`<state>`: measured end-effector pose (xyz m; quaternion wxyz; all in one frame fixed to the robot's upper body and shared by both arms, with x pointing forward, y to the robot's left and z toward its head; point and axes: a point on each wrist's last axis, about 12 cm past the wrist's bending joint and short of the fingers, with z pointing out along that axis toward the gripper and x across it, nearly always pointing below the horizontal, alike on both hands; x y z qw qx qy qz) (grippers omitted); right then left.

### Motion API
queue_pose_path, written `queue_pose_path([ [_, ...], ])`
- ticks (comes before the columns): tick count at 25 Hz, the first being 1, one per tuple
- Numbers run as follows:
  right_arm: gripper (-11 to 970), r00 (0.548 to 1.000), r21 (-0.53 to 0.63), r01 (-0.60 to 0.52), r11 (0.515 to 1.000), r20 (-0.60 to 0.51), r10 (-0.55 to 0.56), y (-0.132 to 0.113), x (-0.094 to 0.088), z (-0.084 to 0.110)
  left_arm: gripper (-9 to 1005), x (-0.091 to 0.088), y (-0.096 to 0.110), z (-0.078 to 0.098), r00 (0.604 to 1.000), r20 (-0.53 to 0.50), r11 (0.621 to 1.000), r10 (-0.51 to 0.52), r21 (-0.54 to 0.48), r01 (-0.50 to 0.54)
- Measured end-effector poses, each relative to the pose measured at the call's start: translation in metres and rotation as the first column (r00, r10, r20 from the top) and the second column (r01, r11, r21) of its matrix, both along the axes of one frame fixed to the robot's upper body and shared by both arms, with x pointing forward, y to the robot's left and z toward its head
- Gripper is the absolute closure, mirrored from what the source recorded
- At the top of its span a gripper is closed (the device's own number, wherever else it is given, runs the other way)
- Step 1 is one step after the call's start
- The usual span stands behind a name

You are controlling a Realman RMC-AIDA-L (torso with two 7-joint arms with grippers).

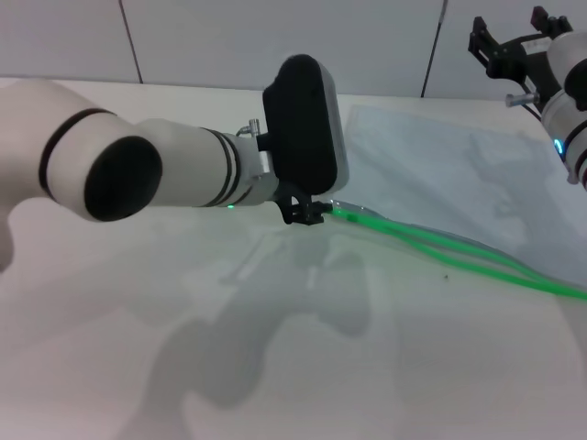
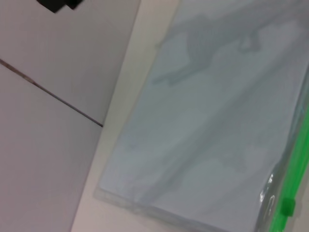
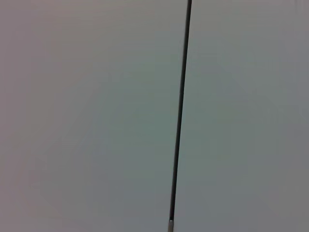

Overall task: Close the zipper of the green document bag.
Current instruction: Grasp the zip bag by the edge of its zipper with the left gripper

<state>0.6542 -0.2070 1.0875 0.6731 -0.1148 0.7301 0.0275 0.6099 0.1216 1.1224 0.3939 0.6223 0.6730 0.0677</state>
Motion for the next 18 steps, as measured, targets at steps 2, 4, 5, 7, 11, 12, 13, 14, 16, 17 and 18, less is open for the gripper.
queue_pose_path([
  [2, 143, 1.000, 0.000, -0.001, 1.000, 0.001, 0.001, 0.000, 0.000, 0.000, 240, 0.000, -0.002, -0.003, 1.000, -0.006, 1.000, -0.006, 0.012, 0.006],
  [4, 143, 1.000, 0.000, -0.001, 1.000, 0.001, 0.001, 0.000, 0.000, 0.000, 240, -0.002, -0.004, -0.003, 1.000, -0.011, 1.000, -0.010, 0.011, 0.010],
  [5, 144, 1.000, 0.000, -0.001, 1.000, 0.001, 0.001, 0.000, 0.000, 0.000, 240, -0.003, -0.006, -0.002, 1.000, -0.011, 1.000, -0.013, 0.008, 0.013],
  [7, 144, 1.000, 0.000, -0.001, 1.000, 0.001, 0.001, 0.000, 0.000, 0.000, 240, -0.005, -0.010, 0.003, 1.000, -0.003, 1.000, -0.023, -0.008, 0.023],
  [11, 144, 1.000, -0.001, 0.000, 1.000, 0.000, 0.000, 0.000, 0.000, 0.000, 241, -0.006, -0.012, 0.006, 1.000, -0.003, 1.000, -0.028, -0.013, 0.027],
  [12, 143, 1.000, -0.001, 0.000, 1.000, 0.000, 0.000, 0.000, 0.000, 0.000, 241, -0.007, -0.012, 0.006, 1.000, -0.007, 1.000, -0.027, -0.005, 0.027],
  [13, 143, 1.000, -0.001, 0.000, 1.000, 0.001, 0.000, 0.000, 0.000, 0.000, 242, -0.007, -0.012, 0.006, 1.000, -0.009, 1.000, -0.024, 0.000, 0.024],
  [14, 143, 1.000, -0.001, 0.000, 1.000, 0.001, 0.000, 0.000, 0.000, 0.000, 242, -0.007, -0.012, 0.006, 1.000, -0.009, 1.000, -0.024, 0.000, 0.024],
  [16, 143, 1.000, -0.001, 0.000, 1.000, 0.001, 0.000, 0.000, 0.000, 0.000, 242, -0.008, -0.011, 0.004, 1.000, -0.019, 1.000, -0.017, 0.005, 0.017],
  [17, 143, 1.000, -0.001, 0.000, 1.000, 0.001, 0.000, 0.000, 0.000, 0.000, 243, -0.009, -0.012, 0.003, 1.000, -0.027, 1.000, -0.014, 0.008, 0.014],
  [18, 144, 1.000, -0.002, 0.000, 1.000, 0.001, 0.000, 0.000, 0.000, 0.000, 243, -0.010, -0.012, 0.002, 0.999, -0.033, 1.000, -0.012, 0.010, 0.012],
])
